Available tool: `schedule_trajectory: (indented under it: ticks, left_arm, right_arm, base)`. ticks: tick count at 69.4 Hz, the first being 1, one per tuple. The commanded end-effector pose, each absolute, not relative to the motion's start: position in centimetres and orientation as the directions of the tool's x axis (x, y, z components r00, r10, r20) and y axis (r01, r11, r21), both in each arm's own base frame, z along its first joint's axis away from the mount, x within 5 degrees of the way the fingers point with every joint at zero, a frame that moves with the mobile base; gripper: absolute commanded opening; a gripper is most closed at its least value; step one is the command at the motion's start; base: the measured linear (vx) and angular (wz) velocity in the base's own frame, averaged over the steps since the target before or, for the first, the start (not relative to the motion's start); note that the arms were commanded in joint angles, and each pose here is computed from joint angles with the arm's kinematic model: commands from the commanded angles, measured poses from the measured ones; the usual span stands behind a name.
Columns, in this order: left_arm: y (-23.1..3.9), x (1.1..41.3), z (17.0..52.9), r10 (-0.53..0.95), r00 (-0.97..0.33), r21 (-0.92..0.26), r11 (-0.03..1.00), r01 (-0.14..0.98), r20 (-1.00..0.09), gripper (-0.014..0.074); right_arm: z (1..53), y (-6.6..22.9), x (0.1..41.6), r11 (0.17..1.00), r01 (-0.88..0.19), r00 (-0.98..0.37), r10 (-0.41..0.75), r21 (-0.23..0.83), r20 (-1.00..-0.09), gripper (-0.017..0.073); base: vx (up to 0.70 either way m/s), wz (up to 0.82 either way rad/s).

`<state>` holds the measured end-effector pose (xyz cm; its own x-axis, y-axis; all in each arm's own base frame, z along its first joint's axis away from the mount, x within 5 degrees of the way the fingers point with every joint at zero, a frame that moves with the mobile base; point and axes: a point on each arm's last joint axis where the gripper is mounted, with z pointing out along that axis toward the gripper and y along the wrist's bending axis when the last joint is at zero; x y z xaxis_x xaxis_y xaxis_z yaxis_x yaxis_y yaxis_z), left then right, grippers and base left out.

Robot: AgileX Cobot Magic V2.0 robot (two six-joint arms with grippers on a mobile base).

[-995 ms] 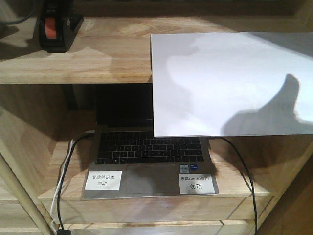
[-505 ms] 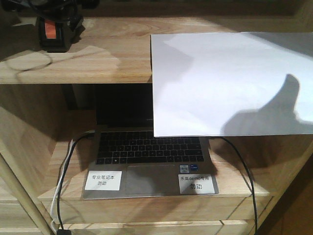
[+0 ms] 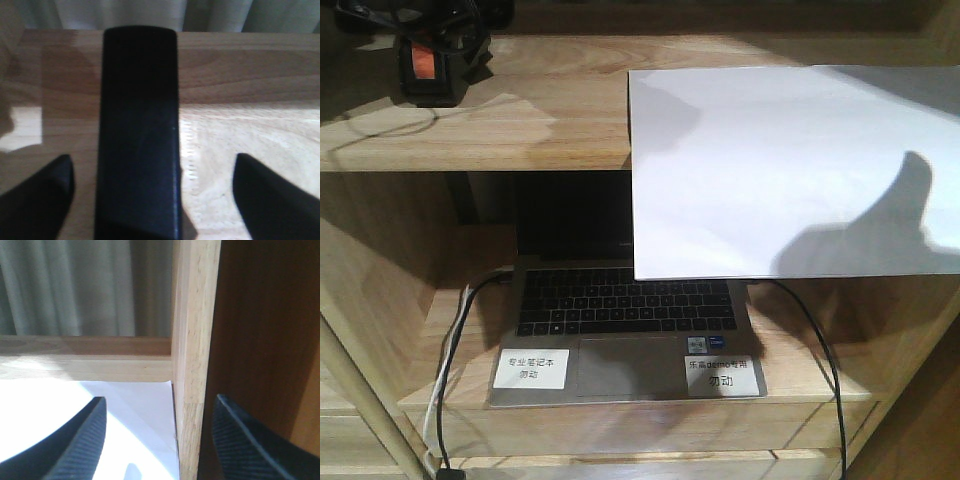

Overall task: Grab stapler and paper to desk for stapling
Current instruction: 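Close the left gripper on the black stapler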

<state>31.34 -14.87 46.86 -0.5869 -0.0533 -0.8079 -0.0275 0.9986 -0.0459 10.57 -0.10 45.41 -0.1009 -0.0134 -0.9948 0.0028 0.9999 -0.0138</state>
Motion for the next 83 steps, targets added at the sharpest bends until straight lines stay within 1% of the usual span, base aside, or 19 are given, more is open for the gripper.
schedule_trajectory:
  ticks: [1,7,11,13,16,17,24,44,51,61,67,76,83]
  left_arm:
    - [-14.0,30.2,49.6,-0.079,-0.485,-0.084,0.996,-0.011,-0.871,0.0471]
    - [-14.0,30.2,49.6,-0.079,-0.483,-0.085,0.996,-0.009,-0.872,0.0379]
    - [-14.0,30.2,49.6,-0.079,-0.481,-0.086,0.996,-0.008,-0.873,0.0302]
    - [-14.0,30.2,49.6,-0.079,-0.48,-0.086,0.996,-0.007,-0.874,0.0248]
    - [-14.0,30.2,49.6,-0.079,-0.479,-0.087,0.996,-0.006,-0.874,0.0191]
    - [-14.0,30.3,49.6,-0.079,-0.478,-0.087,0.996,-0.006,-0.875,0.0156]
    - [-14.0,30.1,49.8,-0.082,-0.471,-0.091,0.996,-0.003,-0.878,-0.0012]
    - [-13.5,28.9,51.3,-0.086,-0.421,-0.107,0.994,0.026,-0.903,-0.0008]
    - [-13.7,27.9,51.8,-0.022,-0.407,-0.06,0.995,0.081,-0.913,-0.0008]
    - [-14.0,25.8,52.8,0.001,-0.358,-0.069,0.981,0.182,-0.934,-0.0008]
    - [-13.6,24.2,53.1,-0.014,-0.302,-0.09,0.967,0.237,-0.953,-0.0006]
    - [-12.6,21.6,52.7,-0.036,-0.249,-0.117,0.942,0.316,-0.968,-0.0006]
    - [-11.9,19.4,51.7,-0.008,-0.22,-0.098,0.91,0.402,-0.975,-0.0006]
  right_arm:
    - [46.7,-0.2,10.6,1.0,0.015,-0.013,-0.017,-0.017,-1.0,0.0433]
    - [46.7,-0.2,10.6,1.0,0.015,-0.013,-0.017,-0.017,-1.0,0.0433]
    - [46.7,-0.2,10.6,1.0,0.015,-0.013,-0.017,-0.017,-1.0,0.0433]
    - [46.7,-0.2,10.6,1.0,0.015,-0.013,-0.017,-0.017,-1.0,0.0433]
    - [46.7,-0.2,10.6,1.0,0.015,-0.013,-0.017,-0.017,-1.0,0.0433]
    - [46.7,-0.2,10.6,1.0,0.015,-0.013,-0.017,-0.017,-1.0,0.0433]
    - [46.7,-0.2,10.6,1.0,0.015,-0.013,-0.017,-0.017,-1.0,0.0433]
    - [46.7,-0.2,10.6,1.0,0.015,-0.013,-0.017,-0.017,-1.0,0.0433]
    - [46.7,-0.2,10.6,1.0,0.015,-0.013,-0.017,-0.017,-1.0,0.0433]
    - [46.7,-0.2,10.6,1.0,0.015,-0.013,-0.017,-0.017,-1.0,0.0433]
    - [46.7,-0.2,10.6,1.0,0.015,-0.013,-0.017,-0.017,-1.0,0.0433]
    - [46.7,-0.2,10.6,1.0,0.015,-0.013,-0.017,-0.017,-1.0,0.0433]
    - [46.7,-0.2,10.6,1.0,0.015,-0.013,-0.017,-0.017,-1.0,0.0433]
  base:
    - [0.0,0.0]
    - [0.0,0.0]
    - [0.0,0.0]
    - [0.0,0.0]
    - [0.0,0.0]
    - [0.0,0.0]
    - [0.0,0.0]
    - [0.0,0.0]
    - [0.0,0.0]
    - [0.0,0.0]
    - [0.0,0.0]
    - [0.0,0.0]
    - [0.0,0.0]
